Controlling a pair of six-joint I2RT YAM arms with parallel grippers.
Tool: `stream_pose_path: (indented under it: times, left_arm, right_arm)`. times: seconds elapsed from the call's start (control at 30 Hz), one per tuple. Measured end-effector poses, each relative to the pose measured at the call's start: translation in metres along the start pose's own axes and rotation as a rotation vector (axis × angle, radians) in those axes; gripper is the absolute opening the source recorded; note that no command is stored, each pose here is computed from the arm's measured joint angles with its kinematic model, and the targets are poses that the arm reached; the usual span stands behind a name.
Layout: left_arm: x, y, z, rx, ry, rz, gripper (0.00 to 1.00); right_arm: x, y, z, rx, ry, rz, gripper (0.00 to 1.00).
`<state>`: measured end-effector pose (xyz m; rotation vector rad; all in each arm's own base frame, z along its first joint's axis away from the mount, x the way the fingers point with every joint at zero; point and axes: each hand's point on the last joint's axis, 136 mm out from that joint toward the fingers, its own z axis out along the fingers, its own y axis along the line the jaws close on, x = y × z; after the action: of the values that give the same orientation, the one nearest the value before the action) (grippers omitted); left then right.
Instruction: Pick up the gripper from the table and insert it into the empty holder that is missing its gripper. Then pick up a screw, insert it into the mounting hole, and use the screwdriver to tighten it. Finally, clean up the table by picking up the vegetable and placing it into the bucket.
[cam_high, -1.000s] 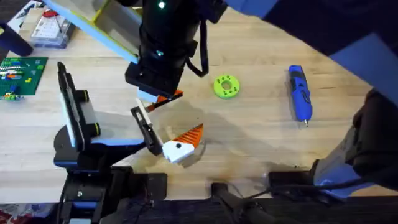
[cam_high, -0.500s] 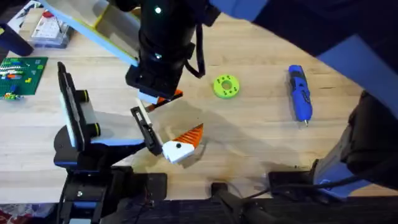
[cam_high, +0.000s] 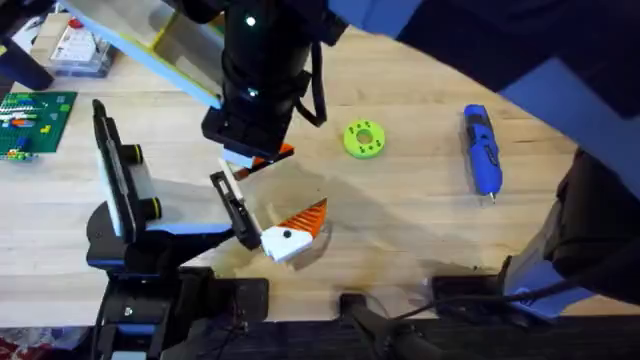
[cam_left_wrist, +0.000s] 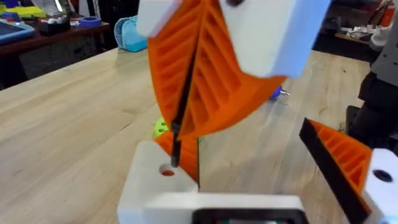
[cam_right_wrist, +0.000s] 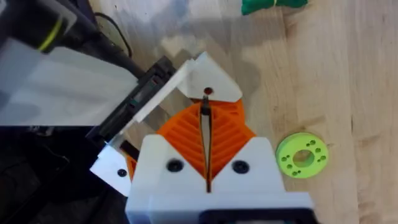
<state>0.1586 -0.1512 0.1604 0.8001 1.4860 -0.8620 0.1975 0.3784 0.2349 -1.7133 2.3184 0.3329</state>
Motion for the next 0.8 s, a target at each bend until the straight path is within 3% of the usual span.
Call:
stream_pose_path:
  times: [0.8]
  left_arm:
    - [0.0, 0.0, 0.0, 0.0, 0.0, 0.0, 0.99]
  right_arm:
    - [-0.0015, -0.0009, 0.0041, 0.0, 0.002, -0.004, 0.009]
